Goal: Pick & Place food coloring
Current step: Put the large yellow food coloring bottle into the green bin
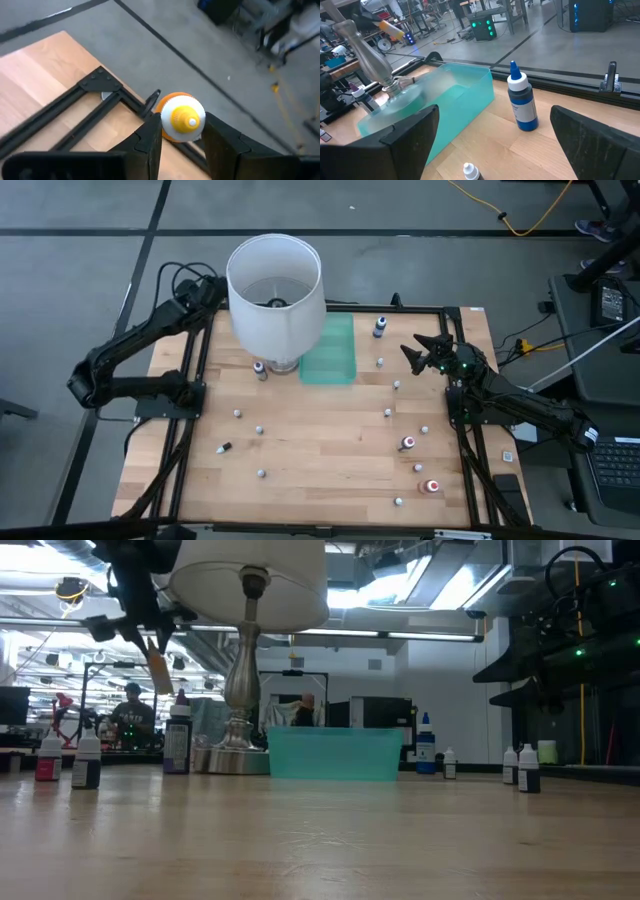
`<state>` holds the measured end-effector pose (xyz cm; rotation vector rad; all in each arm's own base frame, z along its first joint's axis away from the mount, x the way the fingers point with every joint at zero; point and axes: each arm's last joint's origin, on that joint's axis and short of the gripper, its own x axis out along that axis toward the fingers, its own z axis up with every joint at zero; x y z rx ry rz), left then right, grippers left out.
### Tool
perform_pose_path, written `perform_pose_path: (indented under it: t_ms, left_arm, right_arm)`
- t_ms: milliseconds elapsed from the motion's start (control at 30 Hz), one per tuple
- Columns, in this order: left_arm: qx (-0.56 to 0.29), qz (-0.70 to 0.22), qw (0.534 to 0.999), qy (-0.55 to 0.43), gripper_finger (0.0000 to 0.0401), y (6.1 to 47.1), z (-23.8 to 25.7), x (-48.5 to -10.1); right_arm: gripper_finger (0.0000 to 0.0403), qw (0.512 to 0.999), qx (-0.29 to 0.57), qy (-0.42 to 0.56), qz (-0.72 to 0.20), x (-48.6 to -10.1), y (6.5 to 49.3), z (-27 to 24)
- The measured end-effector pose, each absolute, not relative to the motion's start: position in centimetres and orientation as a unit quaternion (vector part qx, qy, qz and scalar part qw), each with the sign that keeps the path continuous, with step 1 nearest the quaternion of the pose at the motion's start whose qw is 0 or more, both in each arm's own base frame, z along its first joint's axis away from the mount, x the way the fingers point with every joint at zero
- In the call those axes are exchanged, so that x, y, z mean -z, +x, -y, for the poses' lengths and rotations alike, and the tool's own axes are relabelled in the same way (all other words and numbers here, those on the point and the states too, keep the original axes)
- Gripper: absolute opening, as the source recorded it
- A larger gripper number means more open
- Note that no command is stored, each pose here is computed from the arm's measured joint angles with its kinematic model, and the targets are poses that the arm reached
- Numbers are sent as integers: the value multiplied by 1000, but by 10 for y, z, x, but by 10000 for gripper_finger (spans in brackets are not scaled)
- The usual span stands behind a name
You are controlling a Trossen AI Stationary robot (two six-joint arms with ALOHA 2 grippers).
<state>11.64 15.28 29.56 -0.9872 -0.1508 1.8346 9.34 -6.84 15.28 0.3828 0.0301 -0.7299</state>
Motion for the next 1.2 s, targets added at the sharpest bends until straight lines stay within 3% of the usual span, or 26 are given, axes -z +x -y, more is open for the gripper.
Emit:
perform_pose_path:
  t_ms: [800,1200]
  left_arm:
    - [-740,280,368,-488,110,103,-144,-301]
    - [-712,352,378,-476,110,88,-136,-321]
  right_arm:
    - [382,916,355,186,-15,-153,93,68]
    - [382,916,355,186,-15,-153,93,68]
